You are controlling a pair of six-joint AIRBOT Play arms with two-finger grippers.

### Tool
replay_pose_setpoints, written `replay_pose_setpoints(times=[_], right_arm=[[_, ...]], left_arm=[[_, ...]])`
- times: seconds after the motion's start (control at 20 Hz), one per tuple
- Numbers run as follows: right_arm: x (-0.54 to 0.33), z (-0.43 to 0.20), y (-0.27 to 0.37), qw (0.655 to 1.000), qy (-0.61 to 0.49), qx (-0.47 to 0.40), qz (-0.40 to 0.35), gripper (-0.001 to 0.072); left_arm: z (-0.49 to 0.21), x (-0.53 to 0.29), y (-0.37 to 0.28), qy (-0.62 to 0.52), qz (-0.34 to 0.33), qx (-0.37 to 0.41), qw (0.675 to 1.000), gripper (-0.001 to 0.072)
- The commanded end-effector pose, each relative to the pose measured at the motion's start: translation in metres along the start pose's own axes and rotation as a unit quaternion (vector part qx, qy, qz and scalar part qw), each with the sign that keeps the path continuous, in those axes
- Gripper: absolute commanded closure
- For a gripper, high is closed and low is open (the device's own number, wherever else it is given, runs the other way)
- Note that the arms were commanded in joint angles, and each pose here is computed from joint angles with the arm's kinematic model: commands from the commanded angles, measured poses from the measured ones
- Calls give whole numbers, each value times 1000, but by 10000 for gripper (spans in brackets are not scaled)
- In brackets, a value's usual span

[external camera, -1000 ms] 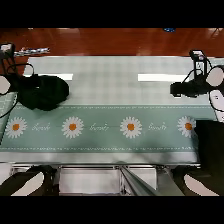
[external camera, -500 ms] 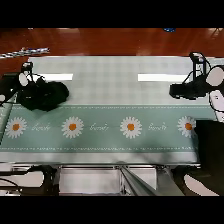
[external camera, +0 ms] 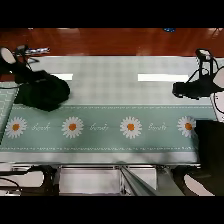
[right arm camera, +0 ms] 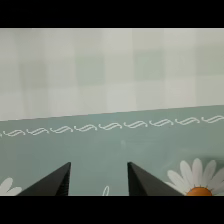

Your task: Fold the shirts.

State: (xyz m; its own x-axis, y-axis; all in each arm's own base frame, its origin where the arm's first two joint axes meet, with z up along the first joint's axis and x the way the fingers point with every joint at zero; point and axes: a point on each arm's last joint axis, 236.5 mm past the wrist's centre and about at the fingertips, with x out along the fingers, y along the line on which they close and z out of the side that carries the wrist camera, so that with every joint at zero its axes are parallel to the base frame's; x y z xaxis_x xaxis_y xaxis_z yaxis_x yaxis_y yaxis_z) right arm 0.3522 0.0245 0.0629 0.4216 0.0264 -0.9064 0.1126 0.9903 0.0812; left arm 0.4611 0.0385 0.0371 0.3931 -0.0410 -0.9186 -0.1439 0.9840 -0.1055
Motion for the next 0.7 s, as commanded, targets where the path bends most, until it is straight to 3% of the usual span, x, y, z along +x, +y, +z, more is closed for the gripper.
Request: replay_pose_setpoints(times=[0.0,0.15,0.35,0.65], right_arm=[[-39,7,0,999,-53,2,8,300],[-67,10,0,996,-92,10,17,300],[-88,5,9,993,-107,15,41,300],[-128,-3,14,986,-151,7,64,300]], left_arm=[[63,-126,-51,-165,-86,17,982,682],[69,-244,-87,-271,-113,89,952,682],[64,-377,-123,-398,-145,119,898,682],[30,-465,-189,-466,-253,158,833,682]])
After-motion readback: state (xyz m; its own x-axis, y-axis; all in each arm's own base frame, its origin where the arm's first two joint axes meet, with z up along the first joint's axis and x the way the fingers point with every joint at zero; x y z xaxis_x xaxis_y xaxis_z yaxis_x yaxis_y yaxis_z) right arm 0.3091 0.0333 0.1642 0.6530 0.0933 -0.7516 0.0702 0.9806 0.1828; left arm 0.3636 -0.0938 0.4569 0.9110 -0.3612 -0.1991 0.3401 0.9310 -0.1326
